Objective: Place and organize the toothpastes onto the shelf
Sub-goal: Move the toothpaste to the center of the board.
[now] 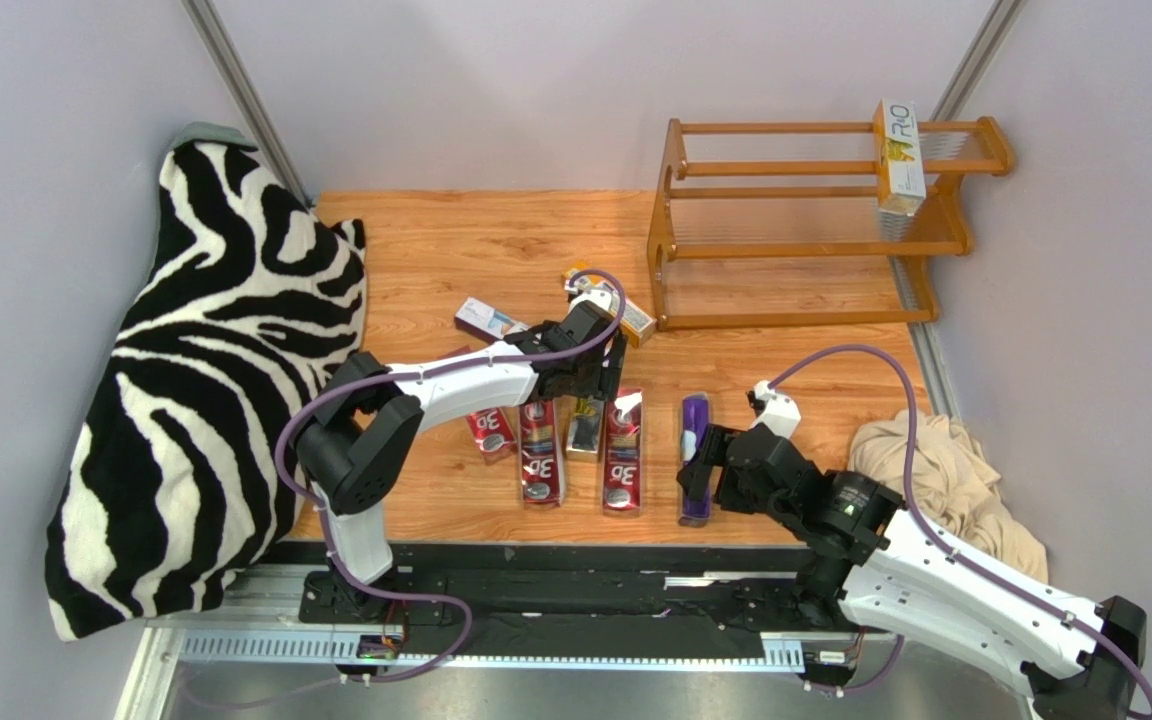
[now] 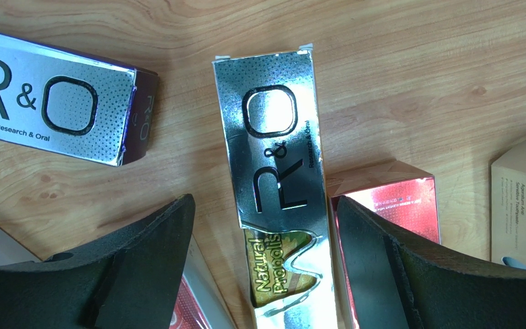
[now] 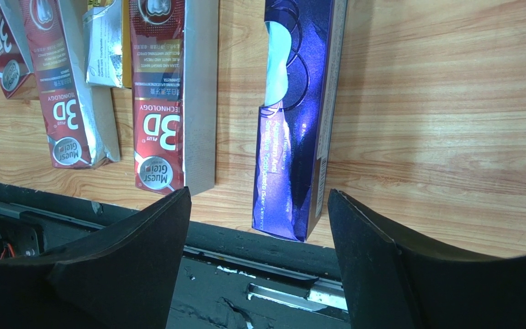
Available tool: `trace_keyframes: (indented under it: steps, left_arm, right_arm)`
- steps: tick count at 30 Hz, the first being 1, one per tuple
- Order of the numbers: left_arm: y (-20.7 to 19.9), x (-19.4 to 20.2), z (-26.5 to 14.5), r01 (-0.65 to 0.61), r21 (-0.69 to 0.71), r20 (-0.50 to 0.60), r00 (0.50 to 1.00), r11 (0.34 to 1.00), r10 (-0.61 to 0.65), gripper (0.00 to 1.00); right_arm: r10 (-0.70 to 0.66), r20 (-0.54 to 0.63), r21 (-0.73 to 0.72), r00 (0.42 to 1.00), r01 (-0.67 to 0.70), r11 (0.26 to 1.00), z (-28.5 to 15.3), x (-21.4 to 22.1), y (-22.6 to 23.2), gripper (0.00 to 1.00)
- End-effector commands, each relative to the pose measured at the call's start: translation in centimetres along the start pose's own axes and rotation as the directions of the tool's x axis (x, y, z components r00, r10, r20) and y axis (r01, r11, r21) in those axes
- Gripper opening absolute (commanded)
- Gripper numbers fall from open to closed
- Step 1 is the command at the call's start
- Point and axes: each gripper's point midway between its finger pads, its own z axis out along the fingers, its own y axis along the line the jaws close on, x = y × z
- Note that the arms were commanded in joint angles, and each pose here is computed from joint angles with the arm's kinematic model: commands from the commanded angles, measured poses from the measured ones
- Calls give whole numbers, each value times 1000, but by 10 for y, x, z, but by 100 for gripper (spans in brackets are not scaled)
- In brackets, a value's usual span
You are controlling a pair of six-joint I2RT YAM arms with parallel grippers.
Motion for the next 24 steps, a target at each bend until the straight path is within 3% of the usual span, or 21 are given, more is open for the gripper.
trace_keyframes:
  steps: [1,14,24]
  left_arm:
    - [-2,-5,4,-38,-11,-9,999,999,38,85]
    - [12,-19,34,62,0,-37,997,998,-62,85]
    - [-17,-38,8,47,208,43,997,977,-57,89]
  right_arm:
    - [1,26,-48,1000,0,999,0,-6,12,78]
    - [-2,6,-54,1000,2,999,2,2,8,77]
    - [3,-5,-56,1000,-4,998,6,6,7,77]
